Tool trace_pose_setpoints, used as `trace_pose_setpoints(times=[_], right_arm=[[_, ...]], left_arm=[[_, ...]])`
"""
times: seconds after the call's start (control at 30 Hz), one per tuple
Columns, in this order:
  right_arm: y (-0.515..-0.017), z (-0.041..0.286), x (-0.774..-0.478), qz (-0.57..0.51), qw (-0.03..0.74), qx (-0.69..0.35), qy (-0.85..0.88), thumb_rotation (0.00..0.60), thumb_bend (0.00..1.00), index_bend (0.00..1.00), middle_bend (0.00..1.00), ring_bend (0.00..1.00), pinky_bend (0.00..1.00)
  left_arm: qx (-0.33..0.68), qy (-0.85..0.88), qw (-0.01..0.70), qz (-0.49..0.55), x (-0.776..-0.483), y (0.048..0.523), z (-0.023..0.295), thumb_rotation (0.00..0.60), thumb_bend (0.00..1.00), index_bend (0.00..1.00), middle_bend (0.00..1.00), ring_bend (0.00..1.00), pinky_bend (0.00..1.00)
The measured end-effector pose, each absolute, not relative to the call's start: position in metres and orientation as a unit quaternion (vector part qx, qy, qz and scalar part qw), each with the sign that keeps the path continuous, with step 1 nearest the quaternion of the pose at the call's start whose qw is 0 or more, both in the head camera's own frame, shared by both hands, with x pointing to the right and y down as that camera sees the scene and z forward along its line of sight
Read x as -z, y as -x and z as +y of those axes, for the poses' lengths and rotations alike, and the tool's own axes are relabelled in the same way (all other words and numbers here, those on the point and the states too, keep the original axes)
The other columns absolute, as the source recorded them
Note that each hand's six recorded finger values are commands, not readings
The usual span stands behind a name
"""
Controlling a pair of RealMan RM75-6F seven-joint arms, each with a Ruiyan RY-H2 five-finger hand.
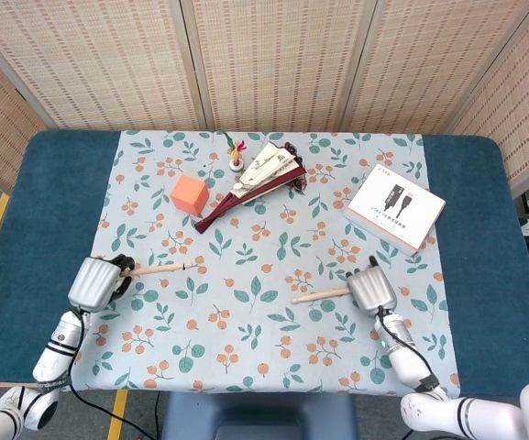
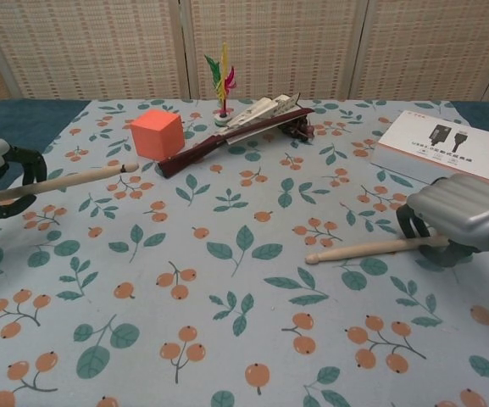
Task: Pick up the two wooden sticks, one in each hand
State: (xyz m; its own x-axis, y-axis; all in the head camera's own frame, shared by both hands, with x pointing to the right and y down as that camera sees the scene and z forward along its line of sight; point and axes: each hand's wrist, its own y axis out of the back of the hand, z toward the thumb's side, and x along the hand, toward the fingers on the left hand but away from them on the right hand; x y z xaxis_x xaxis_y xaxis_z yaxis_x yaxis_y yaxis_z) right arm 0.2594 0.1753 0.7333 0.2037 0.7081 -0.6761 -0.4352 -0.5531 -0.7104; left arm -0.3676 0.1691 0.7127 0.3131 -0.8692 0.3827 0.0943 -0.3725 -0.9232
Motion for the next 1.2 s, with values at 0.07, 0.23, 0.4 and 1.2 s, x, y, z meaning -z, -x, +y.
trace_pose_setpoints(times=[0.07, 0.23, 0.4, 1.2], right_arm=[[-0.258, 0.173, -0.727, -0.123, 0.465, -0.610, 0.629, 0.600, 0.40, 1.00, 1.00, 0.76, 0.23], [-0.257, 0.168, -0.711, -0.150, 0.482, -0.591, 0.629, 0.600, 0.40, 1.00, 1.00, 0.77, 0.23], [-0.250, 0.161, -0.697, -0.187, 0.470, -0.570, 0.647, 0.600, 0.40, 1.00, 1.00, 0.77, 0.26], [-0.130, 0.120, -0.683, -0.297, 0.458, -0.477, 0.689, 0.600, 0.40, 1.00, 1.00, 0.77, 0.39]], left_arm=[[0.509, 0.655, 0.473, 0.297, -0.713, 0.369, 0.167, 0.600, 0.58, 0.82, 0.86, 0.84, 0.84], [0.517, 0.641, 0.488, 0.289, -0.714, 0.370, 0.164, 0.600, 0.59, 0.82, 0.86, 0.84, 0.84], [0.511, 0.646, 0.479, 0.303, -0.712, 0.366, 0.157, 0.600, 0.59, 0.82, 0.86, 0.84, 0.84], [0.477, 0.710, 0.346, 0.386, -0.682, 0.290, 0.141, 0.600, 0.60, 0.83, 0.87, 0.85, 0.85]])
